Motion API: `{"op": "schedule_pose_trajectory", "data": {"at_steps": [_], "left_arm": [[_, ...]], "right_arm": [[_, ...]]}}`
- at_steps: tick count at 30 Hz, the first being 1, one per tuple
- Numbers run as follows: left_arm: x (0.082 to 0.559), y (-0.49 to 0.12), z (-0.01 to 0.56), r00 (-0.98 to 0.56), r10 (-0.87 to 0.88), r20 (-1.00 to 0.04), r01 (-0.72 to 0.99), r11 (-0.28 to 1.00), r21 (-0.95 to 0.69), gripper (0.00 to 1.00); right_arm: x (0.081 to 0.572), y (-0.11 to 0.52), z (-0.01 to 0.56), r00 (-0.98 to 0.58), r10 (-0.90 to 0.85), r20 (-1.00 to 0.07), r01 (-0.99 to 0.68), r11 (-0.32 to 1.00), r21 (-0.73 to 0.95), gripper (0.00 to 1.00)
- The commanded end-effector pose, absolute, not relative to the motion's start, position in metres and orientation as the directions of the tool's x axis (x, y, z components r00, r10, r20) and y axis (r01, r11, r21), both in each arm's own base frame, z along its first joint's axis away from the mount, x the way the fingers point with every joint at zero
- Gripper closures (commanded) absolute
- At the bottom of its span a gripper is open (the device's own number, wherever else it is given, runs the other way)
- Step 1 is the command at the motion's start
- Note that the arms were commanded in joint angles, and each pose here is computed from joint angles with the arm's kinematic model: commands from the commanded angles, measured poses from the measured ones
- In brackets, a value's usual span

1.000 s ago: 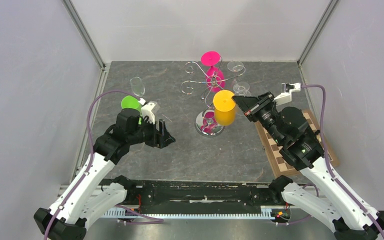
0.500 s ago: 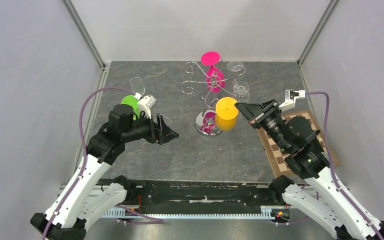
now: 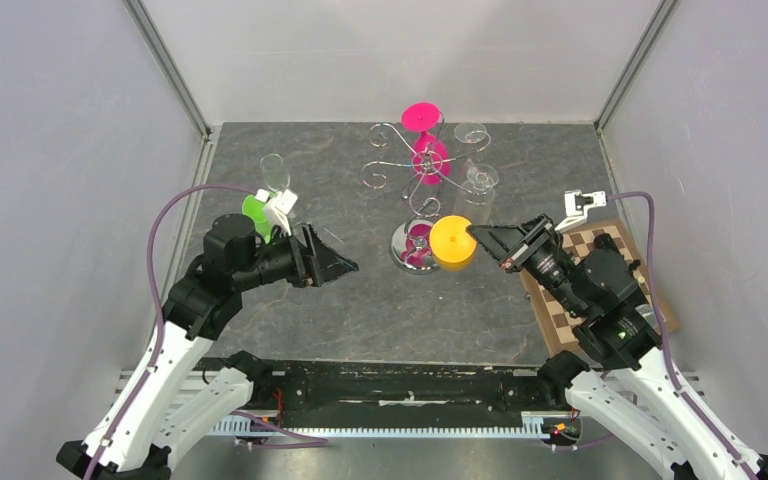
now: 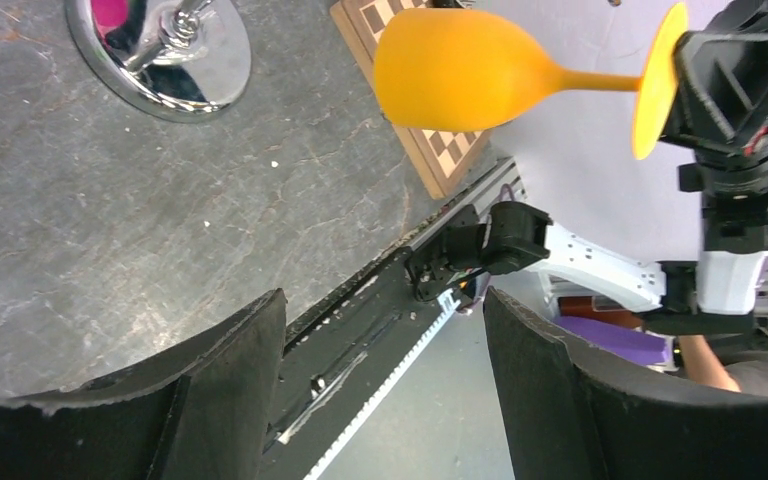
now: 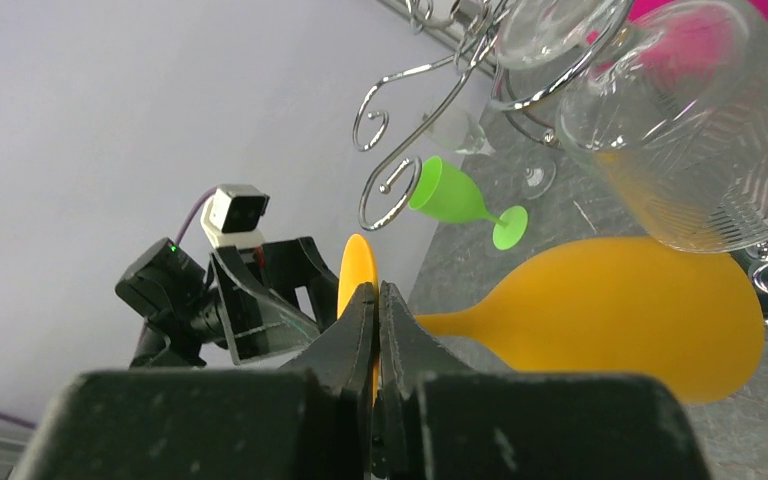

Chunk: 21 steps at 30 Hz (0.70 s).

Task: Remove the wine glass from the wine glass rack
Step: Pick up the wine glass from the wine rack, then place the wine glass at the center of the board.

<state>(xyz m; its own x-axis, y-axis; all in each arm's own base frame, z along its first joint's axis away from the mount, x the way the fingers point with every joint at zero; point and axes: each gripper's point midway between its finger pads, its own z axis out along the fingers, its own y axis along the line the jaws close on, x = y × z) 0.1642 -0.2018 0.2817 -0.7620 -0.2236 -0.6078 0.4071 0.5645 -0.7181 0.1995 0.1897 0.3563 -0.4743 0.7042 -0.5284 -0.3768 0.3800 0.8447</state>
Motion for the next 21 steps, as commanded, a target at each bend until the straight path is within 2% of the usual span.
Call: {"op": "schedule_pose_trajectory", "data": {"at_steps": [1,11,21], "left_arm": [[0.157,-0.207,0.306,-0.783,-0.296,-0.547,0.37,0.486,-0.792,0.21],[0.154,-0.211,0.32,-0.826,-0.357,-0.436,0.268,0.432,-0.861,0.23],[0.155,-0.225,0.32,-0.886,-0.369,-0.28,0.157,0.33,-0.931,0.23]], "right_arm": [[0.186,0.202,0.366,-0.488,0.646,-0.587,-0.496,0.349,0.796,1.0],[0.17,0.229,0.364,-0.504,0.482,-0.717,-0.667,0.31,0.677,1.0],[0.166,0.243,0.369,-0.396,0.37,-0.841,-0.808,0.294,0.51,1.0]]}}
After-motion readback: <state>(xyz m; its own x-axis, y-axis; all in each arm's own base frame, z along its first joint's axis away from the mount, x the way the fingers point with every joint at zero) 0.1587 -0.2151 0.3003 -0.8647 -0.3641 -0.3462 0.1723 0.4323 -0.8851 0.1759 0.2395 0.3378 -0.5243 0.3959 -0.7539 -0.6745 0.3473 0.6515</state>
